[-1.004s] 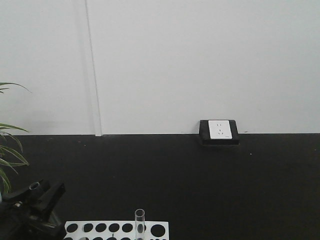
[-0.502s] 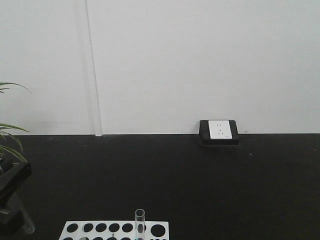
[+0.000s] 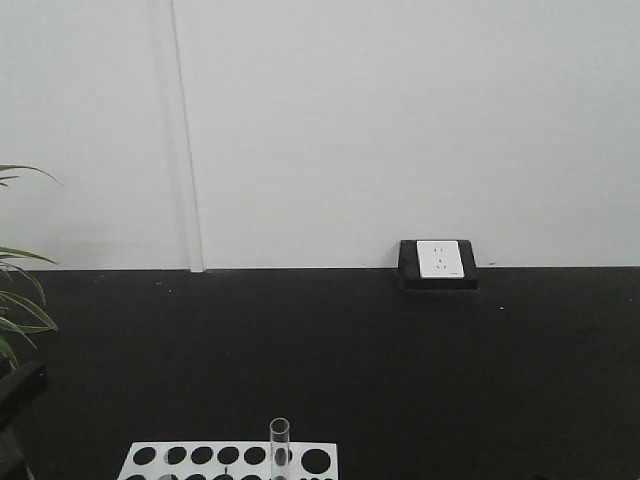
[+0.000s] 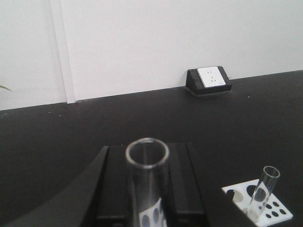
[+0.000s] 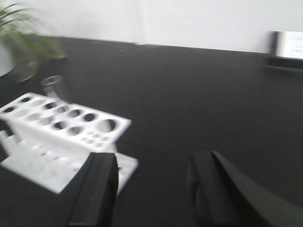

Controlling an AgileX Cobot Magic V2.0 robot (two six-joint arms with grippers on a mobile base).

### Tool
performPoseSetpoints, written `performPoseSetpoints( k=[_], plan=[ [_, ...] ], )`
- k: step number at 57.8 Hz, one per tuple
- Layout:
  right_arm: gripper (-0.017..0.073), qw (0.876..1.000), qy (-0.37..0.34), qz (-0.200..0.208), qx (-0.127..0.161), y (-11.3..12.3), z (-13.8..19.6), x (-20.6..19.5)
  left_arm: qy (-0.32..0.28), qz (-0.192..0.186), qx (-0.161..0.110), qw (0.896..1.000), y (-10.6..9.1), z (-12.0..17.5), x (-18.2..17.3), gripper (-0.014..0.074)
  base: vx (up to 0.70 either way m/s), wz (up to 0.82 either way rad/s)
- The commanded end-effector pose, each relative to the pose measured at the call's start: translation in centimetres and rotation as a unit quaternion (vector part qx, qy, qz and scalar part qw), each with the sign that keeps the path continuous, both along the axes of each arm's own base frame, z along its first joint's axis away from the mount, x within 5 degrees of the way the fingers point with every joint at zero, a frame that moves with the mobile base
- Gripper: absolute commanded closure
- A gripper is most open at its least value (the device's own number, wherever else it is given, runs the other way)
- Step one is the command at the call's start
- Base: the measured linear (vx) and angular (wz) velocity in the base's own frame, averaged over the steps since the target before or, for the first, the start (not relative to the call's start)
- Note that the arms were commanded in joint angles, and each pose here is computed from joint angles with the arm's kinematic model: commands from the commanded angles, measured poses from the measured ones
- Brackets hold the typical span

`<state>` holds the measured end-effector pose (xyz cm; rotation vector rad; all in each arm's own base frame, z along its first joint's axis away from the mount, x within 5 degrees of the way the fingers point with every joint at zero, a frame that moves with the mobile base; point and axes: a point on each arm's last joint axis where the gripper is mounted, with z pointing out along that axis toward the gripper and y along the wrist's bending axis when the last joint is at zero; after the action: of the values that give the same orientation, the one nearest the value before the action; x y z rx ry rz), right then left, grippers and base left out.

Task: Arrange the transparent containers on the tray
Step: 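Move the right gripper down to the other glass tube in the rack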

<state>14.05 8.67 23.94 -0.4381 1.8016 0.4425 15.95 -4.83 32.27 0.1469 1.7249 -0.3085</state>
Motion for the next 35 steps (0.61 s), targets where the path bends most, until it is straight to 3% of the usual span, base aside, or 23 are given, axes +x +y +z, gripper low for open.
performPoseSetpoints(
  k=[1,9,24,35],
  plan=[
    [0.0138,0.996,-0.066,0.054,0.029,2.9,0.7,1.2,-0.064,-0.004,-0.022,0.998,-0.1,2.1,-0.2,0.0528,0.0,0.0],
    [0.0113,0.994,-0.054,0.091,0.027,6.4,-1.3,3.2,-0.064,-0.004,-0.022,0.998,-0.1,2.1,-0.2,0.0528,0.0,0.0],
    [0.0038,0.994,-0.056,0.076,0.059,10.0,-2.5,7.6,-0.065,-0.004,-0.023,0.998,-0.1,2.1,-0.2,0.0528,0.0,0.0],
    [0.0029,0.99,-0.064,0.122,0.034,12.4,-2.3,9.3,-0.066,-0.004,-0.023,0.998,-0.1,2.1,-0.2,0.0528,0.0,0.0]
  ],
)
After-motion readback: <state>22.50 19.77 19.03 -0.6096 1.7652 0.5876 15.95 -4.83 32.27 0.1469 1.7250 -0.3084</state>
